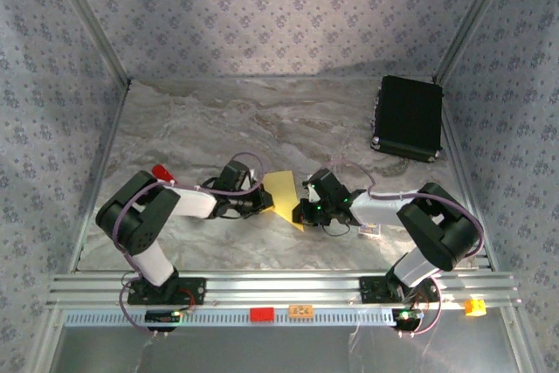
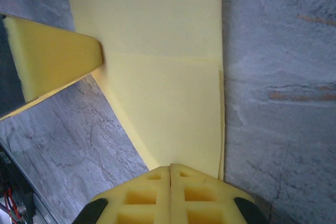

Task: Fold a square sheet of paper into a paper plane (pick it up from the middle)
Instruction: Third fold the triangle at the center of the table.

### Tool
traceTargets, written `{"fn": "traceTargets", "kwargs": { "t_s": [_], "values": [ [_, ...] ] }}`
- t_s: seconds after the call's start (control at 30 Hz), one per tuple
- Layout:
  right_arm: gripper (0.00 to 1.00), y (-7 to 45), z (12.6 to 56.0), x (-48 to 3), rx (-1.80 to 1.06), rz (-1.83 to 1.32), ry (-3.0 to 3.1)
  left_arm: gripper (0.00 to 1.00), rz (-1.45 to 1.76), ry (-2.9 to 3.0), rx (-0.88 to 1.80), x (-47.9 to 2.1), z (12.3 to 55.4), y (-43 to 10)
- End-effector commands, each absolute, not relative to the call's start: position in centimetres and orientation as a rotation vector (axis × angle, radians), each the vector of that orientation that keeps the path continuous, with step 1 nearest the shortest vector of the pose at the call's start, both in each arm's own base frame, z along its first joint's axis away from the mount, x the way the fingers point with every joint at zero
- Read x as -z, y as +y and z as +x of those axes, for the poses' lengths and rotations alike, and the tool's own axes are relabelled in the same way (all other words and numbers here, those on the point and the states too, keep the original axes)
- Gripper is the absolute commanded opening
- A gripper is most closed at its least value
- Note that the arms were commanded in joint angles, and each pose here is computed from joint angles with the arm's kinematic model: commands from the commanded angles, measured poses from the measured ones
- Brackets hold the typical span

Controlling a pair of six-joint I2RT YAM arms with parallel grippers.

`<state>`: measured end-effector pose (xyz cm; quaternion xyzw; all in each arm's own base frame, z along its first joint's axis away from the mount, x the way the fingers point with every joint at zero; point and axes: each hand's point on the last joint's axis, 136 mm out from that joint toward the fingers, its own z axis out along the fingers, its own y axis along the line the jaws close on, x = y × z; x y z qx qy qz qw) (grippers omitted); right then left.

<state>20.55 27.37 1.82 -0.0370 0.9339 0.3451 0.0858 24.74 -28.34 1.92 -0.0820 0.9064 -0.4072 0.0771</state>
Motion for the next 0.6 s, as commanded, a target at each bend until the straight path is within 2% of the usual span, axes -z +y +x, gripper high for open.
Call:
{"fn": "traceTargets", "kwargs": {
  "t_s": [0.0,0.23,0.37,0.57],
  "values": [
    [0.02,24.2,18.0,1.7,-0.866,-0.017,2.957,0.04,-0.269,2.734,1.144,-1.0,25.1,-26.4],
    [0.02,24.3,18.1,1.5,-0.869,-0.023,2.953,0.05,-0.296,2.706,1.146,-2.2,25.8,-25.8],
    [0.02,24.3,18.2,1.5,-0.867,-0.022,2.947,0.08,-0.304,2.676,1.138,-3.6,26.3,-25.9],
    [0.02,24.3,18.3,1.4,-0.871,-0.016,2.942,0.10,-0.193,2.662,1.173,-5.4,25.8,-28.3]
  ]
}}
